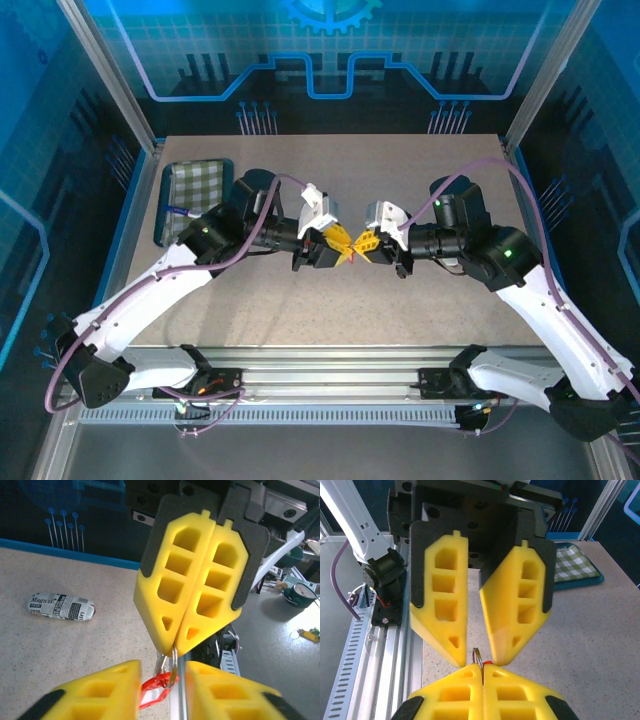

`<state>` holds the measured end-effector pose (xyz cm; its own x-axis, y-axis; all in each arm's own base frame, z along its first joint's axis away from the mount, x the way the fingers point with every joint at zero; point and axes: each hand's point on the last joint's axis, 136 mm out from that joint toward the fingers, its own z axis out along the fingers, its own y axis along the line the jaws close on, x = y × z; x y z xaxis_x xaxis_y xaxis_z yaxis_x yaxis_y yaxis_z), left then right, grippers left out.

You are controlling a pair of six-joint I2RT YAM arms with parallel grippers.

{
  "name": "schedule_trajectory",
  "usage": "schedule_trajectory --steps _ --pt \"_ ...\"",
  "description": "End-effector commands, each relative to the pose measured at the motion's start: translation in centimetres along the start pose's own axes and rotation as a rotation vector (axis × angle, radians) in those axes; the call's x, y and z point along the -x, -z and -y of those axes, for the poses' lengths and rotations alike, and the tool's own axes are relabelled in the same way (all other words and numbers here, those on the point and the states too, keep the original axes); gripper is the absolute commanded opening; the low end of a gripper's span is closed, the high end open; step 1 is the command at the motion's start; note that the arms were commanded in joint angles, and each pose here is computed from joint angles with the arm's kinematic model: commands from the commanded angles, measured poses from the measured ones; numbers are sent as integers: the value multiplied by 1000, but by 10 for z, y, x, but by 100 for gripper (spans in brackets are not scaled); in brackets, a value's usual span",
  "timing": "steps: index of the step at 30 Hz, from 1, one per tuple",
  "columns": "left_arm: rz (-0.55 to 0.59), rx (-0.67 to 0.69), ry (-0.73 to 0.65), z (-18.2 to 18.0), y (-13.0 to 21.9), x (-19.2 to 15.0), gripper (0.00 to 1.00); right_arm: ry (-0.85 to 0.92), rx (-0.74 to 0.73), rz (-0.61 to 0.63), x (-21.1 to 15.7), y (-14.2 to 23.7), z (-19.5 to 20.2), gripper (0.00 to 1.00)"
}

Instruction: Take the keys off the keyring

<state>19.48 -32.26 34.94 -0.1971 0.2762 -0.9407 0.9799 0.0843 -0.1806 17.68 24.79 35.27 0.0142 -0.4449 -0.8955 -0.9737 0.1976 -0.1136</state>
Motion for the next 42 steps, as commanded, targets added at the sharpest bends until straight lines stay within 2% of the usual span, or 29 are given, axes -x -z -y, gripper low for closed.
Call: schedule_trajectory --steps 1,4,8,10,13,18,21,25,28,34,42 --pt "14 -50 -22 11 -1 11 18 30 11 16 9 2 -4 0" --pt "10 -50 -19 10 -1 9 15 34 3 17 10 2 -3 0" --pt "8 -48 -15 10 -1 8 4 37 -9 18 11 4 -2 3" --pt "18 -43 -21 9 -1 9 1 24 -26 21 11 5 1 11" --pt "55 -18 -29 6 0 11 0 -13 -82 48 13 15 8 34" --pt "141 28 -43 -2 0 18 0 -131 -166 194 13 38 20 47" --pt "223 47 -51 -5 2 25 0 -240 -154 277 7 42 24 46" --pt "311 34 -64 -2 5 33 0 -300 -118 403 3 40 21 41" --pt "377 5 -80 4 8 39 0 -355 -54 450 -5 28 19 40" --pt "471 -55 -80 12 12 46 0 -370 4 540 -6 22 19 50" --pt "579 -163 -57 14 22 56 0 -398 80 661 4 27 23 52"
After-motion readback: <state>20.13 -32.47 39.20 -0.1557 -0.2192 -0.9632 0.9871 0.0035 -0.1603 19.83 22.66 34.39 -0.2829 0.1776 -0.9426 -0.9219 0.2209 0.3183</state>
